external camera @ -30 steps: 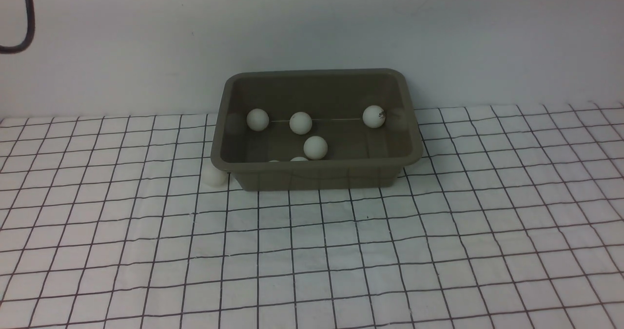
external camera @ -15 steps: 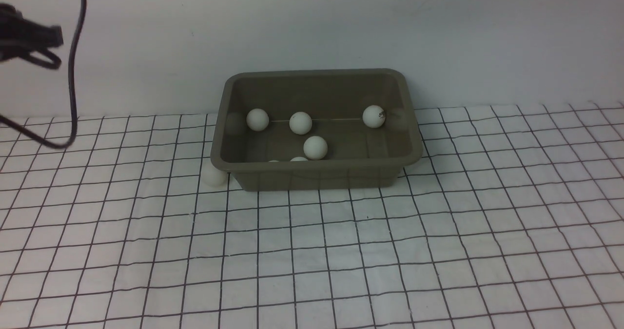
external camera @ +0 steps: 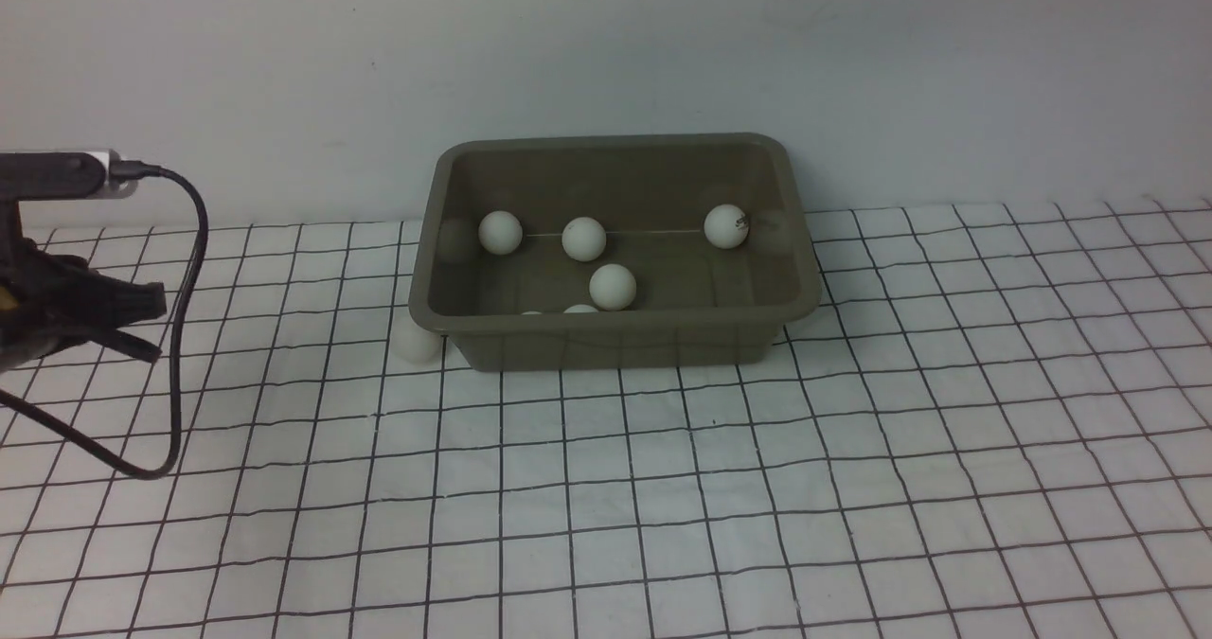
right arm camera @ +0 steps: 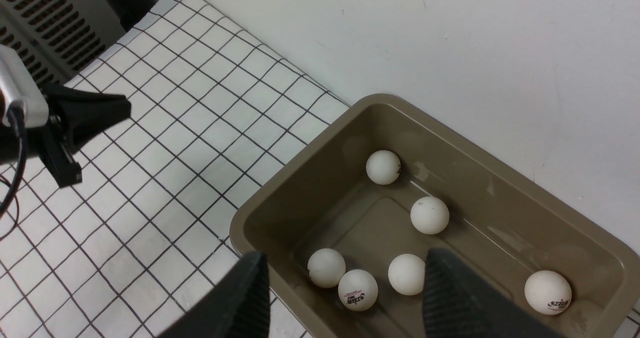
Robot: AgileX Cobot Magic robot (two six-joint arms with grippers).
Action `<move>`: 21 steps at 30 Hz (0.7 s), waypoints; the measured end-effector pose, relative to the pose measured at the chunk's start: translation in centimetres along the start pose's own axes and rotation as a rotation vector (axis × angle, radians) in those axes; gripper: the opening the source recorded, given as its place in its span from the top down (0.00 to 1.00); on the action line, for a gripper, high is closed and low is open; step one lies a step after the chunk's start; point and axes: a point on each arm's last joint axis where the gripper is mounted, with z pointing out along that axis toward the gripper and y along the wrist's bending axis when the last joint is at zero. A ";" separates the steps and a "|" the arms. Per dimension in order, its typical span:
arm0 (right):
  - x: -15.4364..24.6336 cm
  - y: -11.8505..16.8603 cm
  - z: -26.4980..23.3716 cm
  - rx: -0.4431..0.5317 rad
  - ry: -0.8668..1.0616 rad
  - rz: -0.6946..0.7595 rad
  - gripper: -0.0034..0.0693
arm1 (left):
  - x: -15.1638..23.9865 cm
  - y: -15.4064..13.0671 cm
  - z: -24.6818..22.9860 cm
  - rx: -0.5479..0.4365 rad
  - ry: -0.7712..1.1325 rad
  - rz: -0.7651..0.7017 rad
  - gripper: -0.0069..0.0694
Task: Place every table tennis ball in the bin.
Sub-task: Use the left arm to clamp the table tennis ball closest to it
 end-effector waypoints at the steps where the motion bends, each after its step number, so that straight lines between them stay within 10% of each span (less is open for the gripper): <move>1: 0.0 0.0 0.0 0.000 0.000 0.000 0.45 | 0.2 -0.2 0.2 0.042 0.001 -0.011 0.89; 6: 0.0 0.0 0.0 0.000 0.000 0.000 0.48 | 2.6 0.2 1.1 0.267 0.042 -0.061 0.89; 21: 0.0 0.0 0.0 -0.003 -0.001 -0.002 0.52 | 3.9 3.6 1.5 0.361 -0.054 -0.099 0.89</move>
